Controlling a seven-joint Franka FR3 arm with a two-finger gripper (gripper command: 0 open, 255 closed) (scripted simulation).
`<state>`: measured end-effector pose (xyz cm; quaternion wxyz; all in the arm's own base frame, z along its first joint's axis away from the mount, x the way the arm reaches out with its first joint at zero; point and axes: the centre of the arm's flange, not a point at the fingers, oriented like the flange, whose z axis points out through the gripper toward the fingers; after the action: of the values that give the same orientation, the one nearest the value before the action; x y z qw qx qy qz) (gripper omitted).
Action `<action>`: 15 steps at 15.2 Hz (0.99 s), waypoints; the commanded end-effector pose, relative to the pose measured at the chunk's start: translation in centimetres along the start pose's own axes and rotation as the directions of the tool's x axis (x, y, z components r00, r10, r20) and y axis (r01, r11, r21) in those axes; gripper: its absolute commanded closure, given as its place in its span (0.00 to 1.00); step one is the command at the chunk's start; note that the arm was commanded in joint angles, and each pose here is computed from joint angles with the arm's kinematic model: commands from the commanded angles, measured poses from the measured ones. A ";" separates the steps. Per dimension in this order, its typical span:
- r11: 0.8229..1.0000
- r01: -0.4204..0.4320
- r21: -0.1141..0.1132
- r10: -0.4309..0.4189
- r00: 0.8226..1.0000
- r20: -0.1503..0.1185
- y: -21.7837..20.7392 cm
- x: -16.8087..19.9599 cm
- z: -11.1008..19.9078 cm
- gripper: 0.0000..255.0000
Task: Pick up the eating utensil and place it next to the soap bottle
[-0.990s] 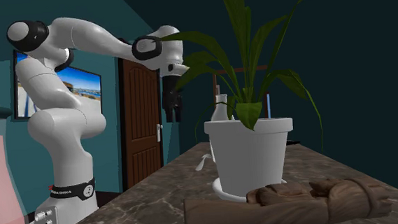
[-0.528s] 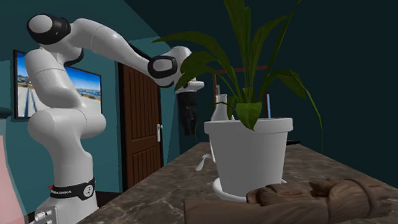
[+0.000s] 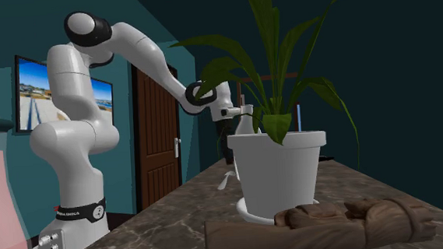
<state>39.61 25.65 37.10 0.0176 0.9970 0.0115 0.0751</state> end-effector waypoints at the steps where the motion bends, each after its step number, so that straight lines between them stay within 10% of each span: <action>1: 1.000 -0.002 0.001 0.002 1.000 -0.006 -0.5 0.0 1.0 0.00; 15: 1.000 -0.002 0.001 0.002 1.000 -0.006 -0.5 0.0 3.9 0.00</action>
<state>40.20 26.35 33.71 0.0151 0.9962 0.0133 0.0851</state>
